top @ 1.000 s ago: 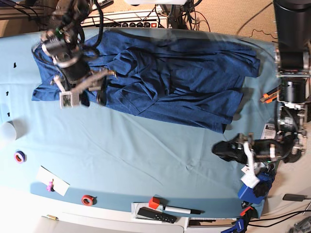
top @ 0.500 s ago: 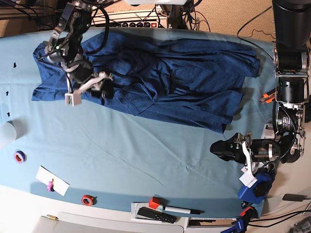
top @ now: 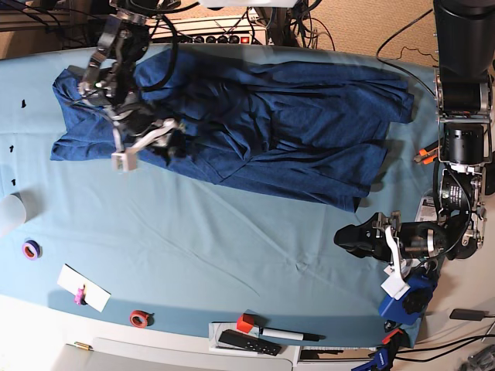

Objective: Layout the t-shirt on the table in an organized manner, then fold the t-shirt properly
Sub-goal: 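Press the right gripper onto the folded sleeve near the collar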

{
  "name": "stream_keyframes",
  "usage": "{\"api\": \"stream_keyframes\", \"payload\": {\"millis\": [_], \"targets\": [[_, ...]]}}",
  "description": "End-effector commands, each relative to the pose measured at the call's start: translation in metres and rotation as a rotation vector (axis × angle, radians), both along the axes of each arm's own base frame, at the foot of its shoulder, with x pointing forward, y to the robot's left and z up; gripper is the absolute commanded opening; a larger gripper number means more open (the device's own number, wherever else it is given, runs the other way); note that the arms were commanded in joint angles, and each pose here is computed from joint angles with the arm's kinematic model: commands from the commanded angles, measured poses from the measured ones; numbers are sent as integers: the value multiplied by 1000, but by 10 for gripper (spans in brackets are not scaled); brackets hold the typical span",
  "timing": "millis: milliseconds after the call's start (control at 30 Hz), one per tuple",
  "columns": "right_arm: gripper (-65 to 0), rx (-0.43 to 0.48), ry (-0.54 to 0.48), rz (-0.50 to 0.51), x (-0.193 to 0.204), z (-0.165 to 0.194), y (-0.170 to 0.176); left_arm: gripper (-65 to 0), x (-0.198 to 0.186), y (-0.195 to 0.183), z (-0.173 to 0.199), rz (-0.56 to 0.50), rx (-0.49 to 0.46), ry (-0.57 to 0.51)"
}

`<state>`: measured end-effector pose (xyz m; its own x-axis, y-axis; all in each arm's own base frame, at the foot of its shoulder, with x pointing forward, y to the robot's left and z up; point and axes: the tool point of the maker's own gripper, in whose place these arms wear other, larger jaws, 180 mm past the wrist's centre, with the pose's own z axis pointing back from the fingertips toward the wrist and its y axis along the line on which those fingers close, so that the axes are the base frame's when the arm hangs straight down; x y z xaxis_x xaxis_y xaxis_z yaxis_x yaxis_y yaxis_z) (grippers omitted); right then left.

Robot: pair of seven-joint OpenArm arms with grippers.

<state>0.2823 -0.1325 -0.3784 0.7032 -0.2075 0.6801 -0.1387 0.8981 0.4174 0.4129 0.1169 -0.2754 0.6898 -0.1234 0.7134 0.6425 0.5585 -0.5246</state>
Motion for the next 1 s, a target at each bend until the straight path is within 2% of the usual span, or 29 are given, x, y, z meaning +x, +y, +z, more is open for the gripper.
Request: {"api": "stream_keyframes", "payload": {"millis": [0, 100, 300, 633, 767, 900, 967], "targets": [[-357, 5, -39, 30, 7, 9, 8, -335, 12, 4, 25, 15, -28, -65], [-357, 8, -51, 84, 10, 11, 26, -335, 12, 4, 24, 15, -25, -65], [-357, -53, -53, 154, 20, 13, 49, -335, 12, 5, 22, 17, -10, -63], [-357, -71, -33, 178, 18, 9, 56, -335, 12, 5, 22, 17, -9, -62], [-357, -174, 1, 170, 15, -2, 42, -335, 12, 5, 22, 17, -9, -62], [-357, -308, 49, 104, 16, -13, 16, -335, 12, 5, 22, 17, -9, -62], [-357, -331, 57, 88, 16, -15, 11, -335, 12, 5, 22, 17, -9, -62]]}}
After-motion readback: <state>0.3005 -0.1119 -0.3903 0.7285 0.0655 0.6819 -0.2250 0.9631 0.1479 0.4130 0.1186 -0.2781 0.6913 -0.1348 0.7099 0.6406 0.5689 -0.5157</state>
